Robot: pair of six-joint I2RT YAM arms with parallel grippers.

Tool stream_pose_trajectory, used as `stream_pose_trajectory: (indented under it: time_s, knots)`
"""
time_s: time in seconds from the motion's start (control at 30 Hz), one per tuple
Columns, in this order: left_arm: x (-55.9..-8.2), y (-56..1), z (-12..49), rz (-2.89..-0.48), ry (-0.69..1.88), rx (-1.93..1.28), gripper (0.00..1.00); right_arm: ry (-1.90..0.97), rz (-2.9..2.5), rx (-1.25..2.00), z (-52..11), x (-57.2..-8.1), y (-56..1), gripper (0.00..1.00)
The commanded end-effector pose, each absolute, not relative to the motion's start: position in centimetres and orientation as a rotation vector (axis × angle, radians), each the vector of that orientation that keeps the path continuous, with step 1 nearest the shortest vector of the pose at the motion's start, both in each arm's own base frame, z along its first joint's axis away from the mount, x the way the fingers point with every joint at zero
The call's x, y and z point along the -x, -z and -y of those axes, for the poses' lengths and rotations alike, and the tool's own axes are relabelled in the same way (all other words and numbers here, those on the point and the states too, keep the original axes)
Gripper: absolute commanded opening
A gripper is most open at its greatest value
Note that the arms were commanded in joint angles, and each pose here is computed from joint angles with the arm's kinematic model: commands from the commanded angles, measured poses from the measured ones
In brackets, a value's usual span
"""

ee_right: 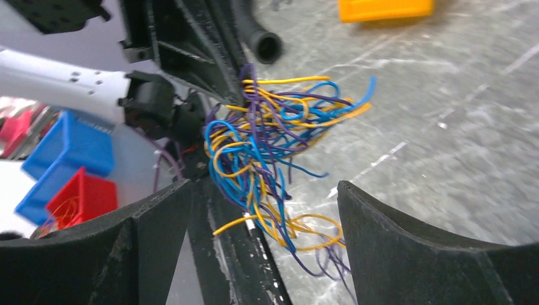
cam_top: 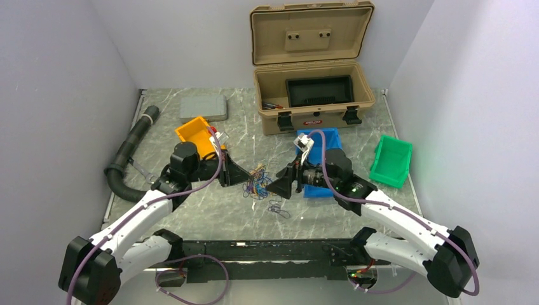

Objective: Untangle the cables

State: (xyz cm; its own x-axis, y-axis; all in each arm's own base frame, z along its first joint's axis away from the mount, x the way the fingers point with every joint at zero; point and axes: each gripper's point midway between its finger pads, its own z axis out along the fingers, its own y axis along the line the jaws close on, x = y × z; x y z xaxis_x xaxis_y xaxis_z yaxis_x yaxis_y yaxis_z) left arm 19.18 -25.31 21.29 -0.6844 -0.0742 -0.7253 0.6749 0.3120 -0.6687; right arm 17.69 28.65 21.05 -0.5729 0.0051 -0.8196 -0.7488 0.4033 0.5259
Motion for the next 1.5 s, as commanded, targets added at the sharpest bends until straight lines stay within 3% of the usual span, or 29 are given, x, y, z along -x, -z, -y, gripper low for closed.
stream_pose_trajectory:
  time_s: [0.0,0.13,0.2,0.27,0.33,0.5,0.63,0.83,0.93,1.0,1.03,1.07,1.13,1.17,1.2,1.27,1.47]
  knots:
    - [-18.3,-25.8,26.1,-1.728,1.494,-0.654,0.0,-1.409,-1.655,0.81,-30.7,-15.7,-25.5,0.84]
    - [-18.3,-26.1,26.6,-1.72,1.512,-0.658,0.0,-1.439,-1.679,0.811,-31.4,-15.7,-25.0,0.7]
    - [-18.3,-26.2,26.8,-1.718,1.518,-0.66,0.0,-1.437,-1.694,0.779,-31.5,-16.1,-24.9,0.48]
    - [-18.6,-26.3,26.9,-1.724,1.506,-0.66,0.0,-1.366,-1.74,0.709,-31.2,-17.4,-24.4,0.17]
    - [-19.7,-26.0,26.4,-1.771,1.415,-0.618,0.0,-1.186,-1.85,0.546,-29.7,-20.1,-23.1,0.0]
    - [-26.3,-18.1,16.4,-2.218,0.595,-0.003,0.0,-0.513,-1.994,-0.116,-18.5,-26.4,-19.9,0.0]
    - [-26.4,-15.3,10.9,-2.332,0.321,0.23,0.0,-0.266,-1.923,-0.419,-11.3,-25.9,-19.8,0.0]
    - [-25.7,-14.6,8.6,-2.291,0.262,0.384,0.0,-0.312,-1.809,-0.454,-9.5,-24.8,-21.7,0.0]
    - [-25.7,-16.1,11.2,-2.23,0.447,0.239,0.0,-0.371,-1.816,-0.367,-10.8,-24.7,-22.3,0.0]
    - [-25.9,-18.2,13.8,-2.133,0.615,0.089,0.0,-0.51,-1.814,-0.124,-14.6,-24.5,-23.5,0.0]
    - [-25.6,-19.2,15.1,-2.081,0.702,0.003,0.0,-0.6,-1.802,0.054,-17.0,-23.8,-24.2,0.07]
    - [-25.2,-20.5,16.6,-2.02,0.798,-0.09,0.01,-0.7,-1.795,0.213,-19.5,-22.8,-24.5,0.22]
    - [-24.0,-22.5,18.7,-1.915,0.947,-0.231,0.05,-0.894,-1.753,0.448,-23.4,-20.7,-25.3,0.6]
    - [-23.5,-23.3,19.4,-1.877,0.999,-0.283,0.06,-0.966,-1.74,0.525,-24.8,-19.9,-25.4,0.74]
    - [-23.0,-23.9,20.0,-1.851,1.04,-0.323,0.07,-1.025,-1.737,0.584,-25.8,-19.3,-25.3,0.8]
    - [-22.3,-24.7,20.8,-1.817,1.091,-0.388,0.06,-1.11,-1.722,0.654,-27.4,-18.7,-25.4,0.85]
    - [-20.0,-26.5,23.0,-1.733,1.233,-0.535,0.07,-1.297,-1.677,0.785,-31.1,-17.5,-25.7,0.86]
